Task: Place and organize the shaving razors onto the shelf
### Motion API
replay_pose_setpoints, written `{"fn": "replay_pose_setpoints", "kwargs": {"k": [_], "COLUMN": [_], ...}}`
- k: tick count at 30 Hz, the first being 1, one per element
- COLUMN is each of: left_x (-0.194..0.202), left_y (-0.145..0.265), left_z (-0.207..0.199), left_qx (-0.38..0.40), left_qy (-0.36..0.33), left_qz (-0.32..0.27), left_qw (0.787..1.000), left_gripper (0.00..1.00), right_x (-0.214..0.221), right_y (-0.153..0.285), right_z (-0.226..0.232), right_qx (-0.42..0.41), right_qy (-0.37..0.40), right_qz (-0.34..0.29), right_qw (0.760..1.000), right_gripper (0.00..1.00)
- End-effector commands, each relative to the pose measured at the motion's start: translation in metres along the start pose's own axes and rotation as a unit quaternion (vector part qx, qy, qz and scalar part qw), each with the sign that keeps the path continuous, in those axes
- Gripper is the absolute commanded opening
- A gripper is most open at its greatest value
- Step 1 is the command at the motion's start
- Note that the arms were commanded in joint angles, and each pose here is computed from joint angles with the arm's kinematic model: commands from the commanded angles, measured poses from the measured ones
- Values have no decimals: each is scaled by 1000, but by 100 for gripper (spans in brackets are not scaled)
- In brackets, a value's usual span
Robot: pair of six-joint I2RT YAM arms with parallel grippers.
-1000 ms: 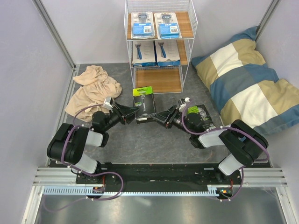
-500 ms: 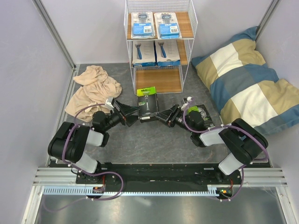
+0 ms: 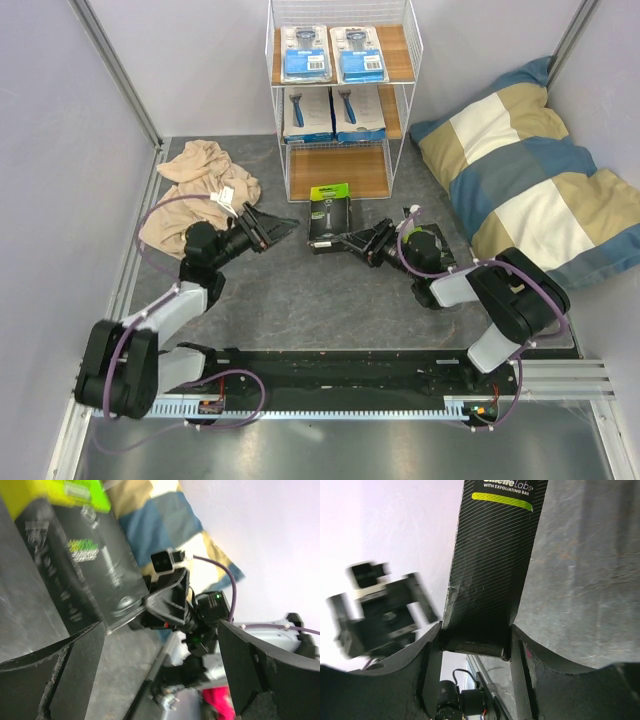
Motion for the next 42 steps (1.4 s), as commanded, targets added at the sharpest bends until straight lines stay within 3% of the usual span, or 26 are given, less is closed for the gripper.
{"fn": "replay_pose_setpoints", "kwargs": {"k": [1,2,4,6,12,42], "left_x": [-22,-22,-46,-48,-56,-33], "left_y": [17,27,45,60,73,43], "left_z": [9,24,22,27,25,53], "left_qx": [-123,-183,-246,-289,-318,-296], "left_qy": [-155,-155,-195,-202,-240,-199], "left_qz": [0,0,-46,-49,-53,29], "left_qw": [980,971,948,934,916,934], "left_gripper": [100,100,100,100,100,98], "right_x": [-9,-10,-12,-14,-16,-70], "right_y": [-14,-15,-19,-22,-34,-151], "right_z": [44,43,41,39,38,15], "right_qx": [-85,-84,-82,-80,-78,-25], "right_qy": [40,41,41,42,45,58], "right_qz": [5,5,7,8,14,-2], "right_qw": [996,996,996,996,996,998], "right_gripper": [13,13,13,13,14,15]}}
Point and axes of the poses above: each gripper's point midway between its finger pads, its own y axis back along the fingers, its own z axis along the line the jaws close on, x = y × z, the point moved 2 cm from there along y, back along the fingers, and after that the axes turned 12 degrees about -y, right-handed, at the moved point
